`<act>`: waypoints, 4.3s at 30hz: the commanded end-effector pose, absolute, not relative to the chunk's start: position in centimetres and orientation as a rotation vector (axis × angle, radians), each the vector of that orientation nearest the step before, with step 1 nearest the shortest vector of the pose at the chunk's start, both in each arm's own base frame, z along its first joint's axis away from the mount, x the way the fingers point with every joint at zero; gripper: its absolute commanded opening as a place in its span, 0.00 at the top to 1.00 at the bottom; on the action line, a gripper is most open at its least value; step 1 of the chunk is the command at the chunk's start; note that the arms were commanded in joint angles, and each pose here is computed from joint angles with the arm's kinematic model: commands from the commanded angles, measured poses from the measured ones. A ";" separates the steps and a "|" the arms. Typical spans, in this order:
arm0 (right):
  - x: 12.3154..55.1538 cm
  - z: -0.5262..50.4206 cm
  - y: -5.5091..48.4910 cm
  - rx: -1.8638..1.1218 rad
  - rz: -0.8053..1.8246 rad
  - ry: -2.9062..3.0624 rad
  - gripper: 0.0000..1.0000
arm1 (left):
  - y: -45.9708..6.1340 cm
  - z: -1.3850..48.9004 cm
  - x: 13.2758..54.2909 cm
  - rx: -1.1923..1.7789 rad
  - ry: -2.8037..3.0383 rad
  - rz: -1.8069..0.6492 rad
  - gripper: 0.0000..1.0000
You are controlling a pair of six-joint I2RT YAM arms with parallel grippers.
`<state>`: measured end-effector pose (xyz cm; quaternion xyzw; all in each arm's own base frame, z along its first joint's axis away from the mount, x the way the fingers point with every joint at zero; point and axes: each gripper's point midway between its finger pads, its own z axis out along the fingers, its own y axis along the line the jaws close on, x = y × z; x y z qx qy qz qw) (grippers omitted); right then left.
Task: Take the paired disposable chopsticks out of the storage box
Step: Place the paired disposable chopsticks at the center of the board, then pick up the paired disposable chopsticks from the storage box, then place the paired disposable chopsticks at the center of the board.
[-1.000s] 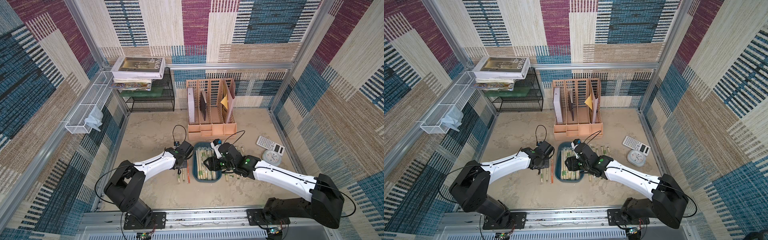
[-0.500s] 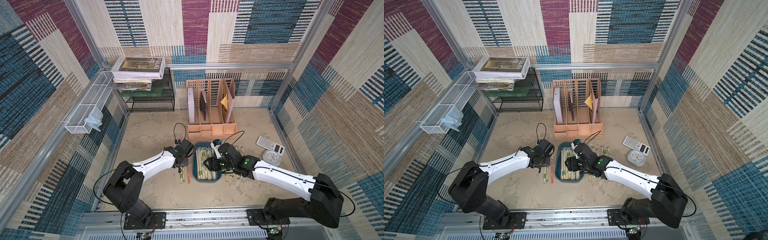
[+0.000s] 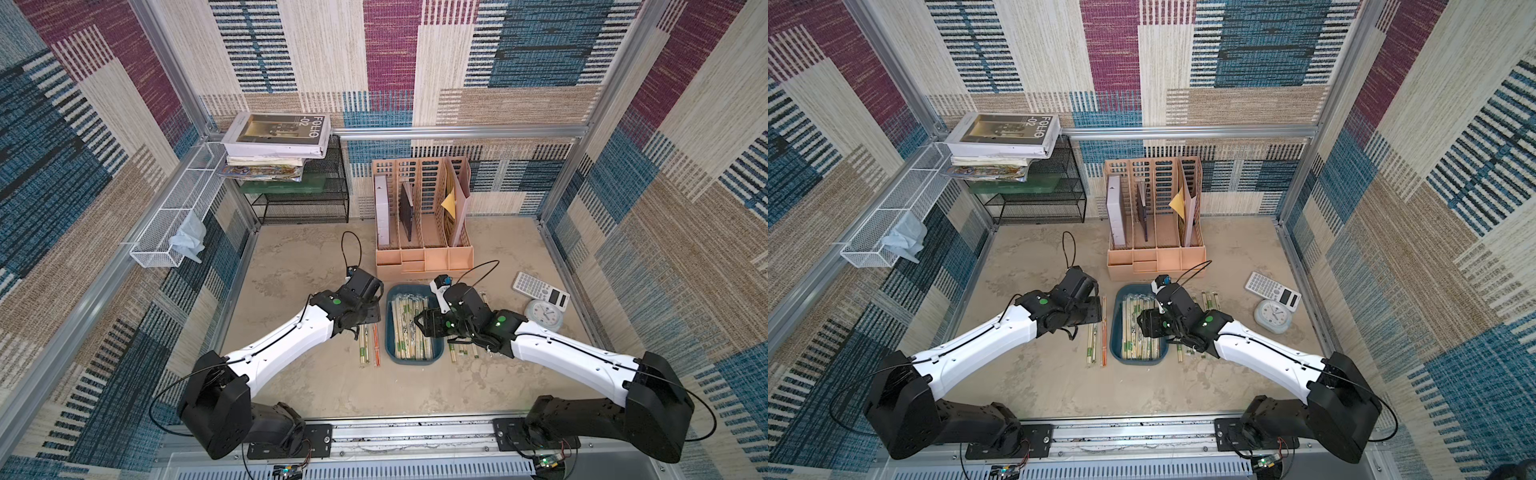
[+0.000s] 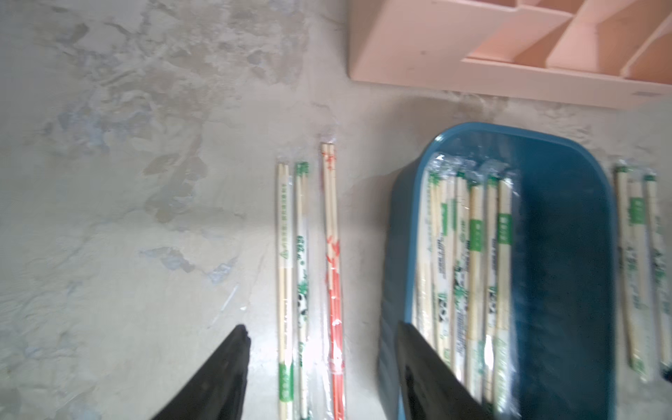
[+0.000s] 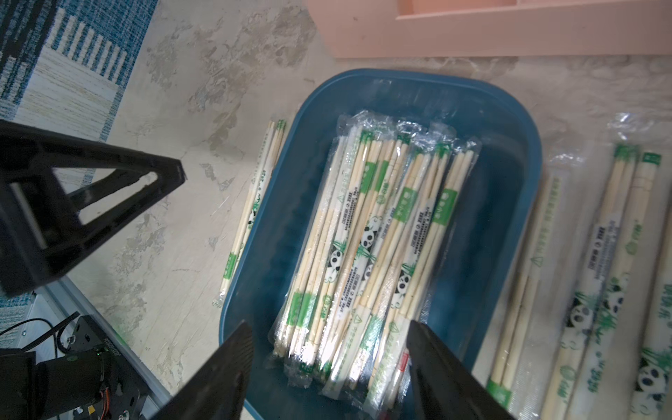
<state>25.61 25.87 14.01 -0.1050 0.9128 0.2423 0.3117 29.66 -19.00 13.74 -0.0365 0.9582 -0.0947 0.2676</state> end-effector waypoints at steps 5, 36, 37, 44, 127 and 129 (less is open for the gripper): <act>26.0 13.7 23.5 -0.223 0.643 2.404 0.29 | -24.1 14.2 29.0 -0.036 2.610 -0.354 0.34; 25.5 12.9 20.9 -0.172 0.642 2.416 0.29 | -30.5 5.7 29.9 0.064 2.784 -0.190 0.67; 25.5 13.0 20.9 -0.169 0.644 2.414 0.29 | -30.4 5.6 29.9 0.066 2.789 -0.180 0.68; 25.5 13.2 20.8 -0.171 0.643 2.410 0.29 | -30.0 4.6 29.9 0.071 2.798 -0.133 0.71; 23.3 14.6 30.4 -0.429 0.682 2.408 0.29 | -14.4 4.3 29.6 -0.071 2.675 0.162 0.89; 23.3 14.5 30.4 -0.425 0.681 2.411 0.29 | -14.4 4.1 29.6 -0.071 2.681 0.164 0.88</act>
